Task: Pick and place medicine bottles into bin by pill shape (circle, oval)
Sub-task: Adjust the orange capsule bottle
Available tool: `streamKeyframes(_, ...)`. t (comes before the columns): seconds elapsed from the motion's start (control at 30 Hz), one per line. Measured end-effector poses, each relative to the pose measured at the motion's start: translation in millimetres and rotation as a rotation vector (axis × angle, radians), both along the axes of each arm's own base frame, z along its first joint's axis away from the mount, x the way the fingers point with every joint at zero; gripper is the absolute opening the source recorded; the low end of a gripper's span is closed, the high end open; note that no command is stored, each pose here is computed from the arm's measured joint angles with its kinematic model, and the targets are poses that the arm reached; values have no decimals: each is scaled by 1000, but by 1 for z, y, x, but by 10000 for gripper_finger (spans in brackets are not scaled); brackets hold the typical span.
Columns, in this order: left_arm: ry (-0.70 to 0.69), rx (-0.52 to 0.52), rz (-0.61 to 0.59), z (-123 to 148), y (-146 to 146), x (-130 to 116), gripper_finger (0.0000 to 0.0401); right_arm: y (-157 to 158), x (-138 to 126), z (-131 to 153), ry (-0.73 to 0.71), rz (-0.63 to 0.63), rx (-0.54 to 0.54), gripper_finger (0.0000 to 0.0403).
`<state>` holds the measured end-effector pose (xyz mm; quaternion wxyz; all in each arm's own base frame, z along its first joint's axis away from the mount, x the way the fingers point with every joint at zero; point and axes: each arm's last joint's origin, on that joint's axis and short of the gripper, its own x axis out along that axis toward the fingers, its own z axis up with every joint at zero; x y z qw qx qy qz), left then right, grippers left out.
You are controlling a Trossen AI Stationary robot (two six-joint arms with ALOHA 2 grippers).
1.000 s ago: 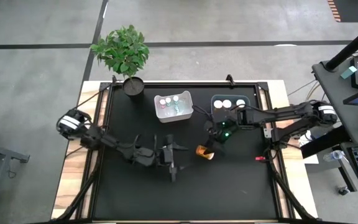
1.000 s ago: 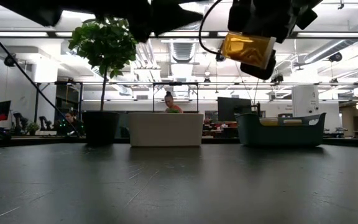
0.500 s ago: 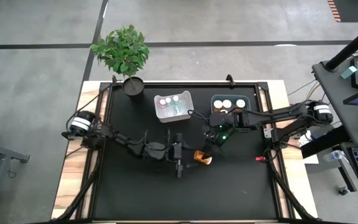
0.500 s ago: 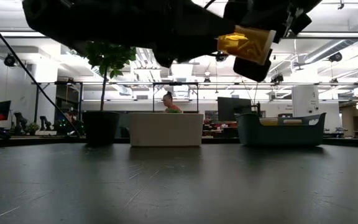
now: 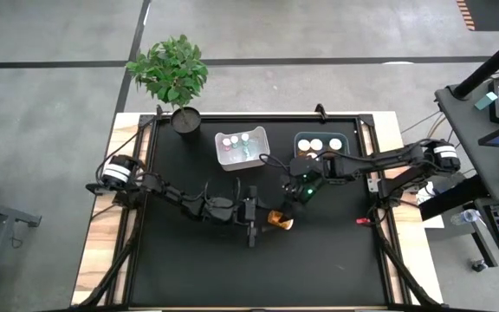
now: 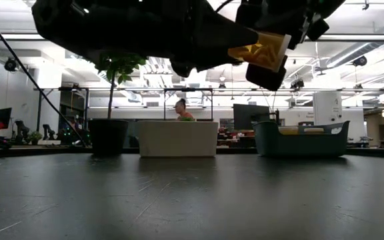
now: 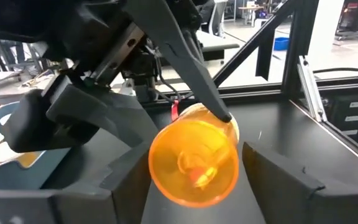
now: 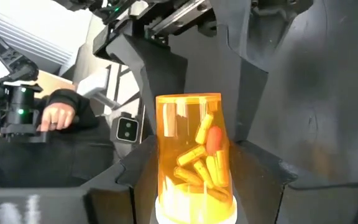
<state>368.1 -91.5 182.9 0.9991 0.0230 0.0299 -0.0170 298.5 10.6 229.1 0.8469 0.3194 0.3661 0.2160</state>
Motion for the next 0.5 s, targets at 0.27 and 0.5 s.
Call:
streamKeyframes(0.27,-4,-4,0,1,-1,1,175,0,0,1,-7,11,-1,171)
streamKeyframes(0.5,-6,-2,4,1,-1,0,162,0,-1,1,-15,14,-12,188)
